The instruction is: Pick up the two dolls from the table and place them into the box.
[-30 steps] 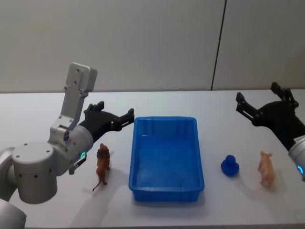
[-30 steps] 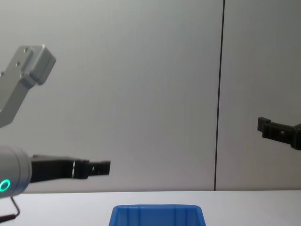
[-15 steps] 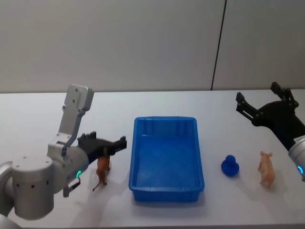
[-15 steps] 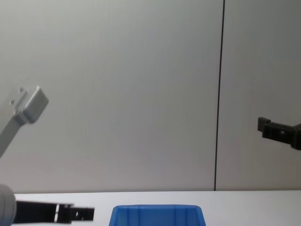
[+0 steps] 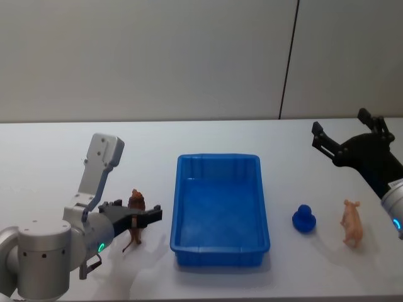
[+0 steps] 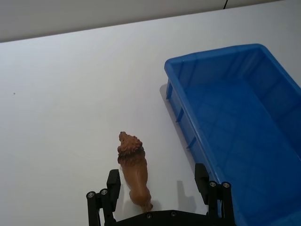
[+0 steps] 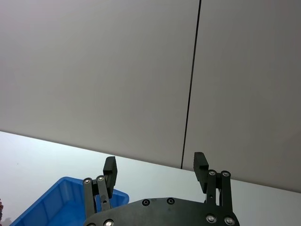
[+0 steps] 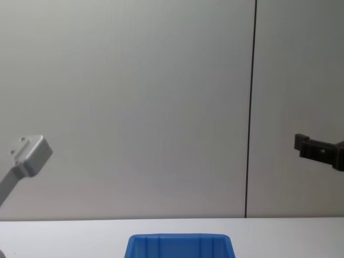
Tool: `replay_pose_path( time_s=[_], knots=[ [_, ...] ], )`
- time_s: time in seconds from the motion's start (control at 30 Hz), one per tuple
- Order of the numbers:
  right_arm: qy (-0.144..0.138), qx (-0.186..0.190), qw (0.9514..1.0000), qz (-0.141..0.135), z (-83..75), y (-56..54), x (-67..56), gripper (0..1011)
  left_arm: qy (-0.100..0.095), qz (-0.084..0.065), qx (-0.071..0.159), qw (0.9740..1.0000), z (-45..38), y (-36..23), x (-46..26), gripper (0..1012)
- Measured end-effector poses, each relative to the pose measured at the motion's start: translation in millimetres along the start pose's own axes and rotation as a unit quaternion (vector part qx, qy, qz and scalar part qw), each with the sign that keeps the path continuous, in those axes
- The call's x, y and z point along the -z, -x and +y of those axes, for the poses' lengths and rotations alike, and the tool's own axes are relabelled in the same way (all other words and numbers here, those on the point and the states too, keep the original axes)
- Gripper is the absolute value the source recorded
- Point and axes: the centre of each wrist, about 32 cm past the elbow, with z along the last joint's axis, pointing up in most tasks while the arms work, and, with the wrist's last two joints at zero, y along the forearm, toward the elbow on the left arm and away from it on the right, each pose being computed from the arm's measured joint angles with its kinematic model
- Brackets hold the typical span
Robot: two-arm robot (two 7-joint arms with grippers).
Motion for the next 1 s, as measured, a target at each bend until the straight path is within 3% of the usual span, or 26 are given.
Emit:
replay_pose_path(
  time_s=[0.3, 0.6, 1.0],
  knots=[
    [0.0, 0.0, 1.0, 0.0, 0.0, 0.0, 0.0, 1001, -0.022, -0.002, 0.001, 0.9998, -6.6, -2.3, 6.4, 1001],
    [0.0, 0.0, 1.0, 0.0, 0.0, 0.0, 0.0, 1001, -0.043, -0.01, 0.005, 0.999, -18.4, -6.4, 11.0, 1001],
    [0.0, 0.0, 1.0, 0.0, 0.0, 0.0, 0.0, 1001, -0.064, -0.029, 0.001, 0.9975, -31.9, -13.6, 11.3, 1001]
  ],
)
